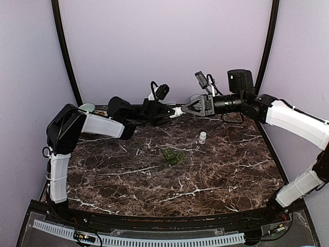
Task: Sort the pills into containers
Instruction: Close the lid of the pill bottle on the pill bottle.
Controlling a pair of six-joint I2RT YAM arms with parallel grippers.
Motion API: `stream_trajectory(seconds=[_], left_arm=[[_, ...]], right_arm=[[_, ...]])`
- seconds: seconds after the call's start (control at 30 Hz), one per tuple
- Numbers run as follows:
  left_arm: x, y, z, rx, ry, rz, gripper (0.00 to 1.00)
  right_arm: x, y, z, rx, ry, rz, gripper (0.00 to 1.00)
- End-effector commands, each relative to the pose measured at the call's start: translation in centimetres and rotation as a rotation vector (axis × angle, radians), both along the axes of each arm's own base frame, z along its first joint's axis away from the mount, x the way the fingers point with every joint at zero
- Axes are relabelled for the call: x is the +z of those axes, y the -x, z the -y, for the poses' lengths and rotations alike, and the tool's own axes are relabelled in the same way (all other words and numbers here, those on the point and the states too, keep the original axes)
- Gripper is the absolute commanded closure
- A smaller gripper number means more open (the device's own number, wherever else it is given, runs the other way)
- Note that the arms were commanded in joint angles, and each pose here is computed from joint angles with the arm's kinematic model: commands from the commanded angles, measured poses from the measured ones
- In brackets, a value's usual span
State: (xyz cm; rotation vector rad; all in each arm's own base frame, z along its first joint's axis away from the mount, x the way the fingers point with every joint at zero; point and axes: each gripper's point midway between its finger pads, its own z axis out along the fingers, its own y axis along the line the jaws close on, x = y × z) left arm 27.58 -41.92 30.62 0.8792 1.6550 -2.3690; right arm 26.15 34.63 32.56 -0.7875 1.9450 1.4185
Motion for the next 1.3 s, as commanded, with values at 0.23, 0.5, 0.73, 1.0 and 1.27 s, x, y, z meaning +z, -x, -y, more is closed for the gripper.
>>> stream_trajectory(seconds=[0.23,0.5,0.73,1.0,1.27], left_arm=[[5.4,3.2,1.0,-0.050,0.156,0.096,1.00],[5.6,3.6,1.2,-0.069,0.150,0.100,1.00],[5.8,3.8,1.4,-0.081,0.149,0.096,1.00],[6.5,4.2,1.8,-0.102,0.157,0.100,1.00],[6.9,4.7,2.1,-0.125,0.156,0.110,1.00]], right_arm=[[0.3,3.4,-1.5,0.164,-0.042,0.011,0.99],[-0.3,2.7,-1.2,0.107,0.035,0.076,0.99],[-0.4,2.3,-1.4,0.086,0.052,0.125,0.99],[-0.1,1.9,-1.5,0.059,0.030,0.177,1.00],[0.2,2.1,-1.6,0.067,0.015,0.181,1.00]])
